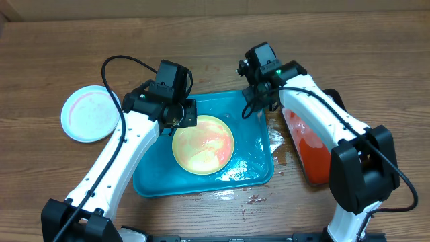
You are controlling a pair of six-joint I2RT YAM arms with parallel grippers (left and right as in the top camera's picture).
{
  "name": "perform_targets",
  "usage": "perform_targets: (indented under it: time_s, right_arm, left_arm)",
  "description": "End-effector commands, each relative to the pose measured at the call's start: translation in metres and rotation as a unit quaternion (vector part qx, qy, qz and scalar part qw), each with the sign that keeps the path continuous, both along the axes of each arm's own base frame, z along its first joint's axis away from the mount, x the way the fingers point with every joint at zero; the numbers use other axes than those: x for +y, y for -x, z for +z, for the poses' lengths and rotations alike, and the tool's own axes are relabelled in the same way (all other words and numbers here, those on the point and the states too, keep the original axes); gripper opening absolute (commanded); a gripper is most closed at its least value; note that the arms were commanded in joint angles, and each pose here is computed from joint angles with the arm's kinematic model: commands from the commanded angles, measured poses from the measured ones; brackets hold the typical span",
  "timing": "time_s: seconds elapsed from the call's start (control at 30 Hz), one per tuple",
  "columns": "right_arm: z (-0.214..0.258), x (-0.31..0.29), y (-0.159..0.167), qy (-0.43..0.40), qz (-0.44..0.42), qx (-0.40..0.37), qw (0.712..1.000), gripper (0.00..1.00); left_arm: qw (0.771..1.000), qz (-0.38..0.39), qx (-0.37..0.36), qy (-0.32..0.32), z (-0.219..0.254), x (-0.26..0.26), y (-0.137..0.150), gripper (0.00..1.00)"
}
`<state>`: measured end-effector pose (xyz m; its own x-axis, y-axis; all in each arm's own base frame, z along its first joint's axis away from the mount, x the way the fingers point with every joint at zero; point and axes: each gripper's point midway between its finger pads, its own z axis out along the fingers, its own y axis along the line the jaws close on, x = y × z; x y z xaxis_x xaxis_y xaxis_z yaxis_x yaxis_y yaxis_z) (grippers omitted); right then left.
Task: Clean dirty plates on tray and stack at the side
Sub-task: 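Dip the sponge into the red basin with the right gripper, then release the sponge in the basin and lift the right gripper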
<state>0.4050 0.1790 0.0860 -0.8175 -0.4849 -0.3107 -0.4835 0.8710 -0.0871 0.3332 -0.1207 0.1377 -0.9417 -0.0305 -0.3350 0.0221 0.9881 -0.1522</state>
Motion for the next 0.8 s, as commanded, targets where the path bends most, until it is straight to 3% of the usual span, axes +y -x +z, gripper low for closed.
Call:
perform_targets:
  time_s: [0.0, 0.2, 0.4, 0.67, 0.77]
  right_arm:
    - [0.034, -0.033, -0.013, 0.06, -0.1, -0.055, 0.992, 0.14]
    - [0.035, -0.085, 0.02, 0.125, -0.248, -0.01, 0.961, 0.13]
    - [0.028, -0.134, 0.061, 0.139, -0.401, 0.066, 0.903, 0.12]
    - [-0.013, -0.17, 0.09, 0.101, -0.47, 0.161, 0.862, 0.13]
    - [-0.027, -0.183, 0.099, 0.103, -0.485, 0.172, 0.851, 0.27]
  left_arm:
    - [1.0, 0.006, -0.008, 0.011, 0.007, -0.003, -0.005, 0.05]
    - [1.0, 0.006, -0.008, 0.011, 0.007, -0.002, -0.006, 0.04]
    - [1.0, 0.006, -0.008, 0.011, 0.007, -0.003, -0.006, 0.04]
    - [1.0, 0.006, -0.007, 0.011, 0.007, -0.002, -0.005, 0.04]
    - [1.0, 0.006, -0.007, 0.011, 0.007, -0.003, -0.005, 0.04]
